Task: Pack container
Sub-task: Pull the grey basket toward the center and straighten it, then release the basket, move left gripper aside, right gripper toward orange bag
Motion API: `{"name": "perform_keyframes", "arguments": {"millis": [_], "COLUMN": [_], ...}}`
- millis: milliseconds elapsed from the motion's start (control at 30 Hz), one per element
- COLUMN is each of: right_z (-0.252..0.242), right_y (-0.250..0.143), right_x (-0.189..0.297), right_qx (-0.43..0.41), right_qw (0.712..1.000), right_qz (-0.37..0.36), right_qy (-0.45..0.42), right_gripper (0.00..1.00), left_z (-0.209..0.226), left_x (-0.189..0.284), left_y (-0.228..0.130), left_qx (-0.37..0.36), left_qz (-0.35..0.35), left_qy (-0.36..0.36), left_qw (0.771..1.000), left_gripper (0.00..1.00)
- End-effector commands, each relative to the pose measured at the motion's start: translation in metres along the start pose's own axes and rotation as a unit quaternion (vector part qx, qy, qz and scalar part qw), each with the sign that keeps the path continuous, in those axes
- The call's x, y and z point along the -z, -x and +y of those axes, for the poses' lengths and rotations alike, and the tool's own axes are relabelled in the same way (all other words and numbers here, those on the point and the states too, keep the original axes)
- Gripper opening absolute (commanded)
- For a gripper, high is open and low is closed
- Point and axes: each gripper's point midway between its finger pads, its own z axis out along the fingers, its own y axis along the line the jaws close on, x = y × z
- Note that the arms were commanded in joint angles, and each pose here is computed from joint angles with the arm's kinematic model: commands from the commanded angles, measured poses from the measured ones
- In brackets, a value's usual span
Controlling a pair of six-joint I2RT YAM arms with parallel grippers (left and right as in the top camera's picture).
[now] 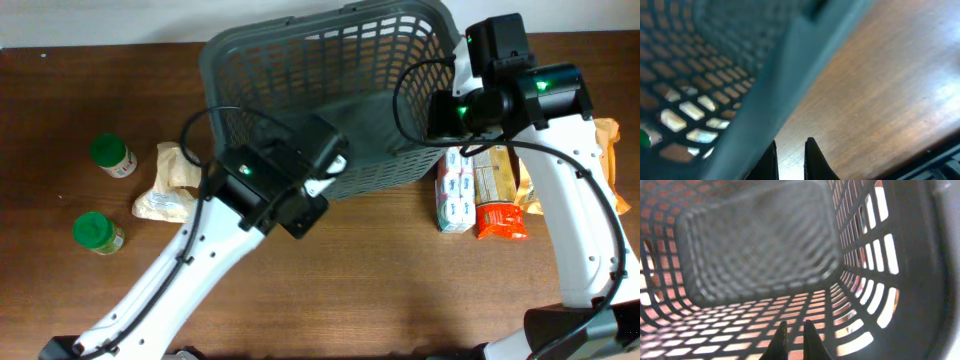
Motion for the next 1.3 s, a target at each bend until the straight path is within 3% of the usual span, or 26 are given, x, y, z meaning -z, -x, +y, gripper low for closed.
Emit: {"name": "perform_keyframes", "arguments": {"millis": [0, 300, 400, 433, 533, 600, 700, 733, 933, 967, 1267], "right_z": [-0.003, -0.001, 0.005, 0.005, -0.018, -0.036, -0.059, -0.066, -0.082, -0.086, -0.106], "right_y": [-0.006, -0.007, 0.003, 0.012, 0.032, 0.04, 0.044, 0.046, 0.059, 0.06, 0.066], "right_x": [-0.002, 0.014, 0.05, 0.084, 0.142, 0.159, 0.147, 0.13, 0.056, 0.04, 0.008], "right_qx": [-0.002, 0.001, 0.007, 0.01, -0.001, -0.02, -0.044, -0.05, -0.056, -0.056, -0.095], "right_qw": [1.0, 1.0, 0.999, 0.994, 0.974, 0.962, 0.962, 0.966, 0.977, 0.979, 0.98], "right_qz": [0.011, 0.0, -0.053, -0.106, -0.216, -0.251, -0.234, -0.214, -0.131, -0.114, -0.087], "right_qy": [-0.012, -0.007, 0.005, -0.001, -0.072, -0.108, -0.13, -0.135, -0.155, -0.161, -0.15], "right_gripper": [0.04, 0.04, 0.04, 0.04, 0.04, 0.04, 0.04, 0.04, 0.04, 0.04, 0.04], "left_z": [0.031, 0.057, 0.053, 0.054, 0.071, 0.091, 0.127, 0.141, 0.179, 0.182, 0.183], "left_x": [-0.006, -0.004, 0.011, 0.02, 0.053, 0.074, 0.099, 0.107, 0.118, 0.117, 0.112], "left_y": [-0.004, -0.016, -0.025, -0.031, -0.047, -0.058, -0.084, -0.096, -0.136, -0.14, -0.147], "left_qx": [0.035, 0.1, 0.133, 0.139, 0.191, 0.233, 0.3, 0.328, 0.442, 0.449, 0.457], "left_qz": [0.009, 0.015, 0.014, 0.011, -0.025, -0.058, -0.09, -0.097, -0.097, -0.091, -0.071], "left_qy": [0.026, 0.034, 0.025, 0.026, 0.045, 0.065, 0.117, 0.14, 0.185, 0.188, 0.188], "left_qw": [0.999, 0.994, 0.991, 0.99, 0.98, 0.969, 0.943, 0.929, 0.873, 0.869, 0.867], "left_gripper": [0.02, 0.02, 0.16, 0.23, 0.28, 0.34, 0.48, 0.57, 0.87, 0.99, 0.99]}}
